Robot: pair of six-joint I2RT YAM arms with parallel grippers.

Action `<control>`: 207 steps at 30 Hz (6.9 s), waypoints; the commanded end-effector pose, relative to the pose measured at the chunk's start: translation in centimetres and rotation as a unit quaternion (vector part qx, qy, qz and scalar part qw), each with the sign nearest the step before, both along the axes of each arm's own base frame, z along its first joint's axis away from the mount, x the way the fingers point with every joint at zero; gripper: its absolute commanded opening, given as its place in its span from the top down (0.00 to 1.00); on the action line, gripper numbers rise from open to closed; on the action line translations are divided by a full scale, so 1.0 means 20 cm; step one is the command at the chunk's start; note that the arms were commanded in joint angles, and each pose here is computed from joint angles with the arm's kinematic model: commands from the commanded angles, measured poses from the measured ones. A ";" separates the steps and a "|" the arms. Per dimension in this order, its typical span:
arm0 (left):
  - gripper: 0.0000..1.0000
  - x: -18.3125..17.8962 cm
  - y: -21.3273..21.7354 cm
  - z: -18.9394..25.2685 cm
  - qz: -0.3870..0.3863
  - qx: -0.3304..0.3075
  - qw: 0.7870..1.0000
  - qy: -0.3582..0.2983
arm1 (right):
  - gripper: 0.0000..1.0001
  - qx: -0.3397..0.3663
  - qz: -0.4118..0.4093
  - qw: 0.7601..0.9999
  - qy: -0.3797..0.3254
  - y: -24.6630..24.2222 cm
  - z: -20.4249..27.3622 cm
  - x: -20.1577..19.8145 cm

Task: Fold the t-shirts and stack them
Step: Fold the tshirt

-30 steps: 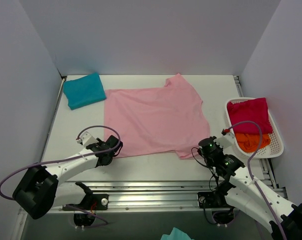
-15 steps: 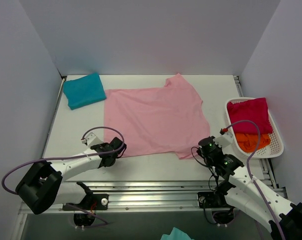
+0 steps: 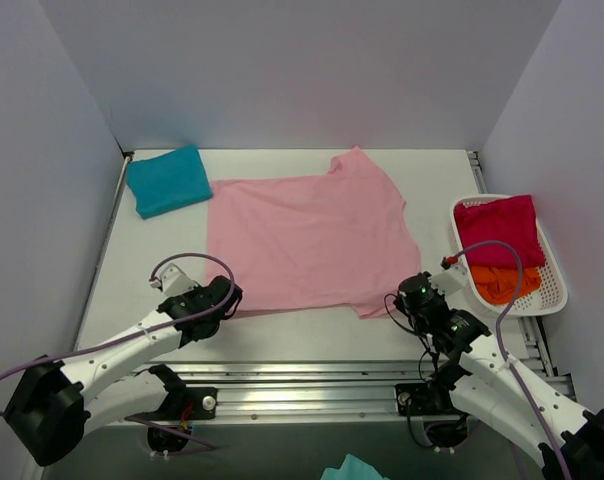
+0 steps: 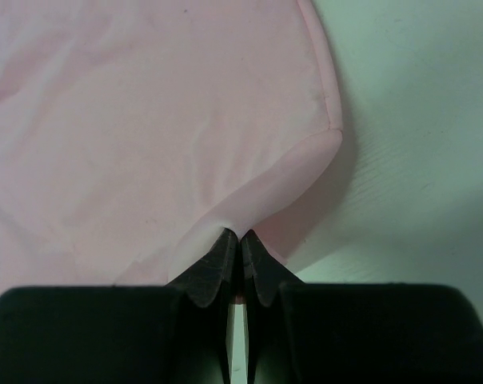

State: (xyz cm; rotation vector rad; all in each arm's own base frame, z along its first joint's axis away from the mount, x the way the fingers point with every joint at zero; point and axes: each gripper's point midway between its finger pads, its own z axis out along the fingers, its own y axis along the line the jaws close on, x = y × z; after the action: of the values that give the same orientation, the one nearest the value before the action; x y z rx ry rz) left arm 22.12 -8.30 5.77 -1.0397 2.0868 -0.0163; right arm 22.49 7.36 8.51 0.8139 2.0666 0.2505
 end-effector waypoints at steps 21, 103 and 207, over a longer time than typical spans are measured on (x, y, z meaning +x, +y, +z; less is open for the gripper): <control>0.98 0.32 0.04 0.47 -0.045 0.002 0.994 -0.097 | 1.00 -0.029 -0.011 0.998 -0.047 0.13 0.35 0.33; 0.06 1.31 0.40 0.19 -0.027 -0.071 0.997 -0.029 | 0.92 -0.097 -0.064 0.993 0.026 0.29 0.05 1.07; 0.06 0.86 0.11 0.15 -0.049 -0.083 0.993 -0.063 | 0.24 -0.036 -0.116 0.989 -0.088 0.05 0.12 0.80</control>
State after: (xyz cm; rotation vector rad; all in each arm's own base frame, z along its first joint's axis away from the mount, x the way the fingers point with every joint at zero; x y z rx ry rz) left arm 40.03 -5.91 9.60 -0.9531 2.0664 -0.2746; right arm 39.74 8.73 9.71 0.8909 1.8707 0.0515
